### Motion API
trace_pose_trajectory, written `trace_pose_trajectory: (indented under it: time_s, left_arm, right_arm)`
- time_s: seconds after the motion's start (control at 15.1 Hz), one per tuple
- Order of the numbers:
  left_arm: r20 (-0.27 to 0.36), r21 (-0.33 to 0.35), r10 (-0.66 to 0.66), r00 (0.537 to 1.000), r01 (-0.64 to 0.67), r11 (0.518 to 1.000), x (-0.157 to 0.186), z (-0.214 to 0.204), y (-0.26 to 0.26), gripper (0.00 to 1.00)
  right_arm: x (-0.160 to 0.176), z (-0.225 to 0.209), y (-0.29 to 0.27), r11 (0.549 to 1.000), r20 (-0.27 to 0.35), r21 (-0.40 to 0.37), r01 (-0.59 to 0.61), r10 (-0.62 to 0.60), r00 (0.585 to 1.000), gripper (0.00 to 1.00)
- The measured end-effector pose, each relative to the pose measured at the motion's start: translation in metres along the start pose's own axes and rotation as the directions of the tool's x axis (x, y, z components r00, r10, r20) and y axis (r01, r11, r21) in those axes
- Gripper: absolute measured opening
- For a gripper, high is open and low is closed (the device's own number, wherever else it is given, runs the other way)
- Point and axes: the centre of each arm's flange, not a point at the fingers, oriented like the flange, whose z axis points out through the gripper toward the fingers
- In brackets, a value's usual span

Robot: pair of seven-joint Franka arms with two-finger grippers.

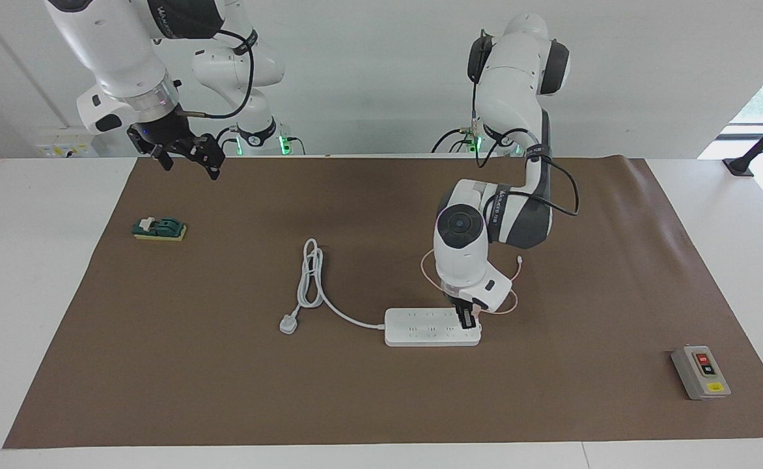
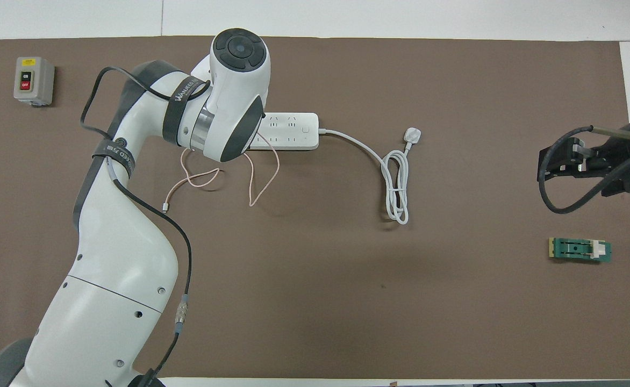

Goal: Plug charger into power strip
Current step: 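Lower and press the charger into a strip socket with the left gripper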

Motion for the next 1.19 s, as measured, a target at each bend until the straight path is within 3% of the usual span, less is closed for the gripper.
trace_pose_trajectory:
  time_s: [1.19]
  left_arm:
    - [-0.02, 0.025, -0.003, 1.0, 0.004, 1.0, 0.003, 0.0113, -0.0005, 0.32]
  right_arm:
    - [0.0, 0.0, 0.0, 1.0, 0.0, 0.0, 0.0, 0.0, 1.0, 1.0]
